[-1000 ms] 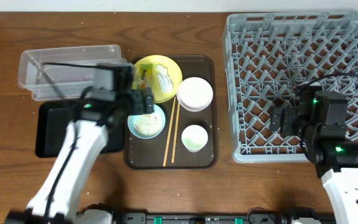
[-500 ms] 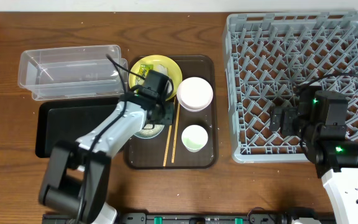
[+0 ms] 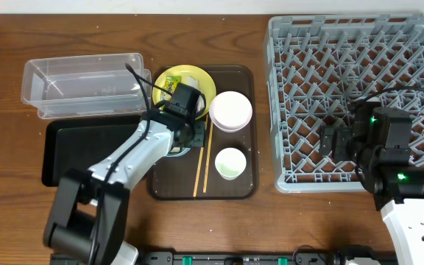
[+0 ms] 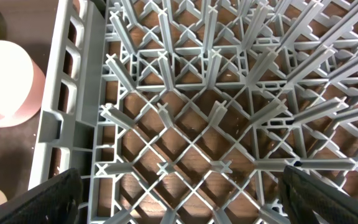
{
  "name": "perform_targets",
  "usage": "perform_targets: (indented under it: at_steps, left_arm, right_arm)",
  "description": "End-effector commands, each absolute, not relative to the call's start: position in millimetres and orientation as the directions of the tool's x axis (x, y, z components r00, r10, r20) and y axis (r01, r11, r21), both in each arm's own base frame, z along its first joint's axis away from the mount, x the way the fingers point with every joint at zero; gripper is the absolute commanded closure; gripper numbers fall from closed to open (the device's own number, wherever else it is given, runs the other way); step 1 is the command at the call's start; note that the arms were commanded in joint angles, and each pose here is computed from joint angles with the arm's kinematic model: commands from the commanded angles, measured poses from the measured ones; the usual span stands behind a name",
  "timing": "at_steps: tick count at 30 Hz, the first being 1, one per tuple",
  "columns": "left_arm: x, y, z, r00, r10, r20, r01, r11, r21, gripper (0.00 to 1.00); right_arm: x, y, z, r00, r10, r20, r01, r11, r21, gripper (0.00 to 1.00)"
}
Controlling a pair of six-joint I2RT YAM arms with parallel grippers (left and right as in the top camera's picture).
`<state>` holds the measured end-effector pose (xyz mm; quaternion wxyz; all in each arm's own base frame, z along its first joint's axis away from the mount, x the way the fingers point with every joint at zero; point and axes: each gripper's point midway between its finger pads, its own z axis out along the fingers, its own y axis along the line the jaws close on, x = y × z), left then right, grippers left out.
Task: Sort waste into correct bins and load items into the dishwasher rack
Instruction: 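Lift the blue bowl and tip the rice onto the black tray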
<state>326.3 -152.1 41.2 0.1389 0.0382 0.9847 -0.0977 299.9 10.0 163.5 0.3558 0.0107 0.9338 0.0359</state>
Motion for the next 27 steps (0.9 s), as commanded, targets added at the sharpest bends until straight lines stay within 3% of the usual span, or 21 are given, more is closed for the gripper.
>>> perform_targets:
  at_steps: [1,11,15,21,27]
  left_arm:
    - [326,-156,72,-0.943,0.041,-0.33,0.119,0.969,-0.218,0.94]
    - [302,-104,128,-0.933,-0.092,-0.349,0.0,0.967,-0.254,0.94]
    - [301,-81,137,-0.938,-0.156,-0.309,-0.023,0.919,-0.393,0.94]
    - [310,-51,153,-0.925,-0.246,-0.29,0.008,0.75,-0.662,0.94]
    - [323,-12,159,-0.886,-0.423,-0.191,-0.035,0.472,-0.881,0.94]
  right_arm:
    - [303,16,173,-0.731,0.046,-0.68,-0.019,0.996,0.087,0.01]
    - [303,16,173,-0.732,0.046,-0.68,-0.019,0.996,0.087,0.01]
    - [303,15,173,-0.732,0.046,-0.68,-0.019,0.996,0.087,0.01]
    - [301,15,172,-0.739,0.045,-0.673,-0.018,0.996,0.087,0.01]
    - [300,15,170,-0.744,0.045,-0.667,-0.018,0.996,0.087,0.01]
